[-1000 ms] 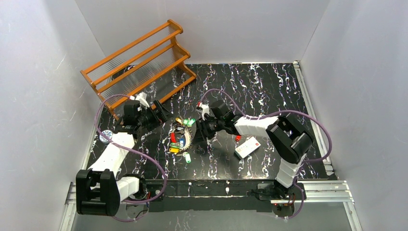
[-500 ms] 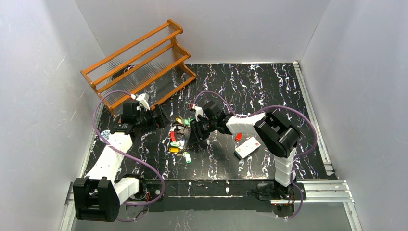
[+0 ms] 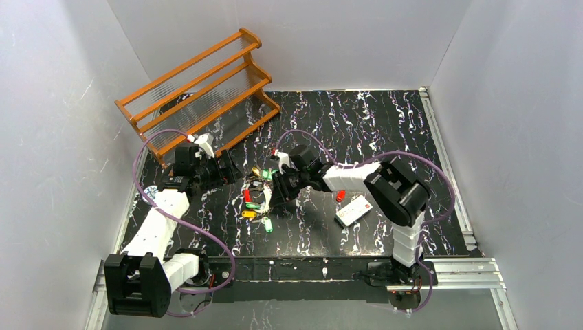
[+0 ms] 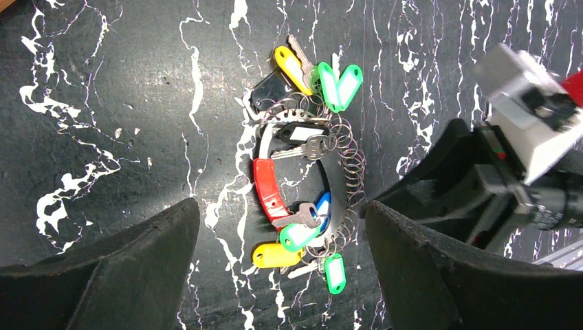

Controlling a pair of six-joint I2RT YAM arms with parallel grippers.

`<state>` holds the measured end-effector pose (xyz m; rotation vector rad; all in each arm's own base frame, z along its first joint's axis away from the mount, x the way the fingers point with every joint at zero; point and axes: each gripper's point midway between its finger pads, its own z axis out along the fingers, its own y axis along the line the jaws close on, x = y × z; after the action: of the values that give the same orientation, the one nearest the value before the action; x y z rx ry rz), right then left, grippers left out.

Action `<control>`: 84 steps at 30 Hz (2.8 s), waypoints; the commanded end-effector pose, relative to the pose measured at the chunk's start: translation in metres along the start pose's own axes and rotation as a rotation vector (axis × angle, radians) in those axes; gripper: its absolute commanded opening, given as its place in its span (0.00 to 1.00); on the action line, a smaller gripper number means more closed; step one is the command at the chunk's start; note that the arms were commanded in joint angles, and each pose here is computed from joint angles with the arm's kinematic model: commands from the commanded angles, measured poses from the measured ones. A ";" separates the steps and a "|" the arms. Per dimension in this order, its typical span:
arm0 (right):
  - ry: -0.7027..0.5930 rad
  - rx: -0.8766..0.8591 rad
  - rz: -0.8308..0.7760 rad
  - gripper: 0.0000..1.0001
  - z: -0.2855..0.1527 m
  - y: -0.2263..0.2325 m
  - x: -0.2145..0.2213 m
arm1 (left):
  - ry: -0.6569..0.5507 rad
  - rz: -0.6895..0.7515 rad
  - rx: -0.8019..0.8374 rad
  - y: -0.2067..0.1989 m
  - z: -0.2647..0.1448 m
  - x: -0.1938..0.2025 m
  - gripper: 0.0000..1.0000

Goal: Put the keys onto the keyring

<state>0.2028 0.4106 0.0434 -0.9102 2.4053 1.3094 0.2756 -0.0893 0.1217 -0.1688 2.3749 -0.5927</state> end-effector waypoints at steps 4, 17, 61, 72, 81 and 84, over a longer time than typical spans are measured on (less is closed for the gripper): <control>-0.175 -0.087 -0.098 0.34 -0.043 0.034 -0.043 | -0.005 0.016 0.018 -0.005 -0.006 -0.005 0.88; -0.059 0.019 0.027 0.40 -0.026 -0.005 -0.015 | 0.005 0.013 0.020 -0.005 -0.004 -0.003 0.88; -0.092 -0.011 -0.049 0.36 -0.010 -0.019 -0.013 | 0.014 0.010 0.036 -0.007 -0.002 -0.001 0.87; -0.117 -0.269 -0.182 0.38 -0.025 0.039 -0.023 | 0.015 0.008 0.038 -0.007 -0.002 -0.001 0.87; -0.215 -0.325 -0.244 0.38 -0.048 0.068 -0.039 | 0.018 0.008 0.039 -0.007 -0.002 0.000 0.87; -0.204 -0.189 -0.186 0.39 -0.039 0.041 -0.047 | 0.016 0.007 0.039 -0.007 -0.002 0.000 0.87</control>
<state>0.1898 0.4093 0.1144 -1.0412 1.9785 1.6280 0.2744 -0.0929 0.1207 -0.1598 2.3829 -0.6196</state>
